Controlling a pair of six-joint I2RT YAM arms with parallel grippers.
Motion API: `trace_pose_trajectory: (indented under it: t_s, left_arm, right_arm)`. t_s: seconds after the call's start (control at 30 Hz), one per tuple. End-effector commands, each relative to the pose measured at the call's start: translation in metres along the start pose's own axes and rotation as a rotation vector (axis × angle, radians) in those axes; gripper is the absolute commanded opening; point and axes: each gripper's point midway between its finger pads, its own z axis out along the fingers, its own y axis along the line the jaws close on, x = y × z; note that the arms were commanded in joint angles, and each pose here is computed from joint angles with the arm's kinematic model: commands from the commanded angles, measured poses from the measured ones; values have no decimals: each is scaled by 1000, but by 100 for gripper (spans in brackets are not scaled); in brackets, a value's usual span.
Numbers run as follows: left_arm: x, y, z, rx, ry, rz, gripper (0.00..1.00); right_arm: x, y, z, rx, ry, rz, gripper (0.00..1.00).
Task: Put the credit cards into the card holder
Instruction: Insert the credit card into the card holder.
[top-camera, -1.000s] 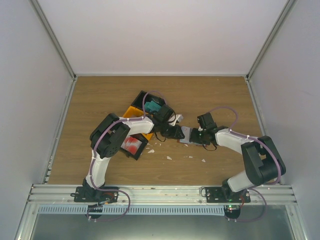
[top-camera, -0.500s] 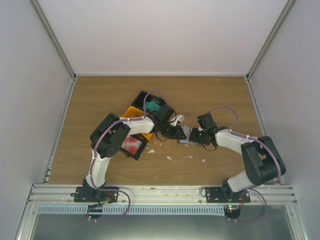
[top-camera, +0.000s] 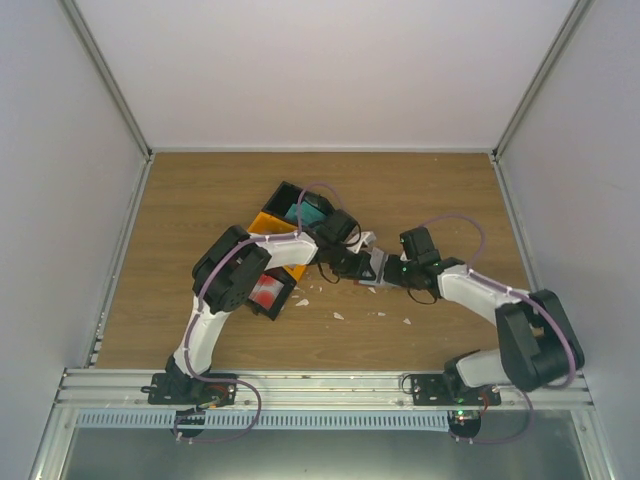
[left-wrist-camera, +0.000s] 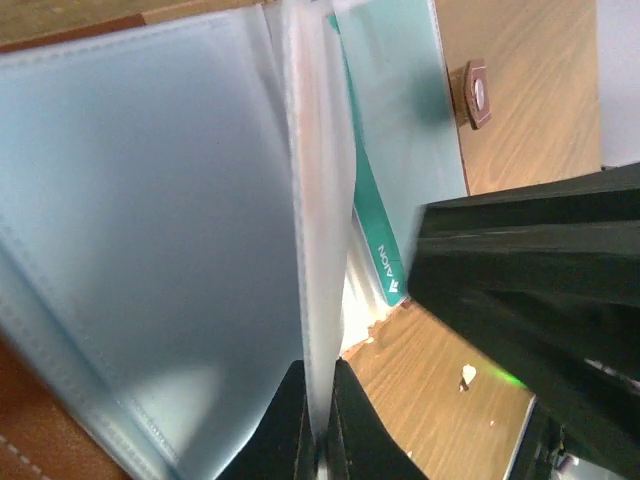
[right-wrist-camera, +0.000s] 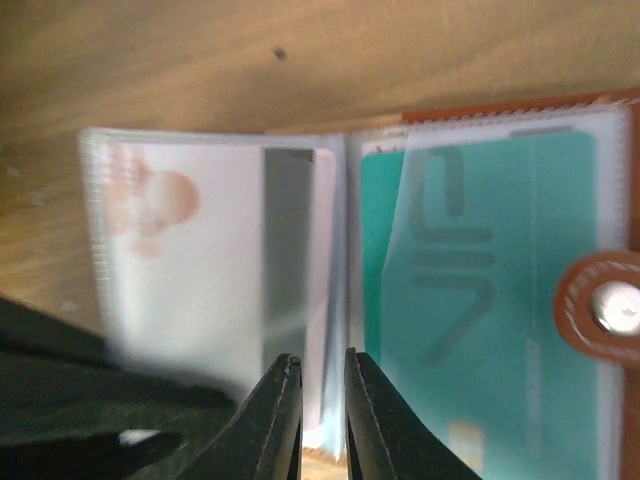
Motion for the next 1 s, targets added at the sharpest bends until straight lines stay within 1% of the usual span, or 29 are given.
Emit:
trace_pose_trajectory:
  t_s: [0.0, 0.17, 0.43, 0.5, 0.57, 0.63, 0.67, 0.8, 0.9, 0.97]
  left_arm:
    - [-4, 18, -9, -105, -23, -12, 0]
    - [1, 28, -30, -188, -4, 2, 0]
    - [17, 41, -62, -280, 29, -11, 0]
    - [22, 38, -57, -240, 57, -14, 9]
    - [24, 35, -52, -200, 70, -20, 20]
    - [24, 30, -47, -161, 77, -25, 28]
    - [23, 27, -46, -142, 78, -27, 31]
    - [16, 16, -46, -92, 60, -16, 36]
    - [7, 0, -50, -38, 33, 13, 42]
    - [1, -8, -50, -4, 22, 30, 47]
  right_arm:
    - [-19, 6, -28, 3, -109, 14, 17]
    - [-31, 5, -47, 22, -174, 24, 20]
    - [-33, 1, -47, 39, -197, 32, 20]
    - [-30, -1, -43, 38, -190, 34, 19]
    - [-28, -1, -43, 34, -187, 31, 19]
    - [-27, -2, -44, 33, -188, 32, 19]
    - [-26, -3, -44, 32, -190, 32, 19]
    - [-26, -3, -46, 29, -195, 34, 19]
    - [-25, -3, -46, 28, -195, 35, 19]
    - [-25, -5, -47, 34, -197, 37, 19]
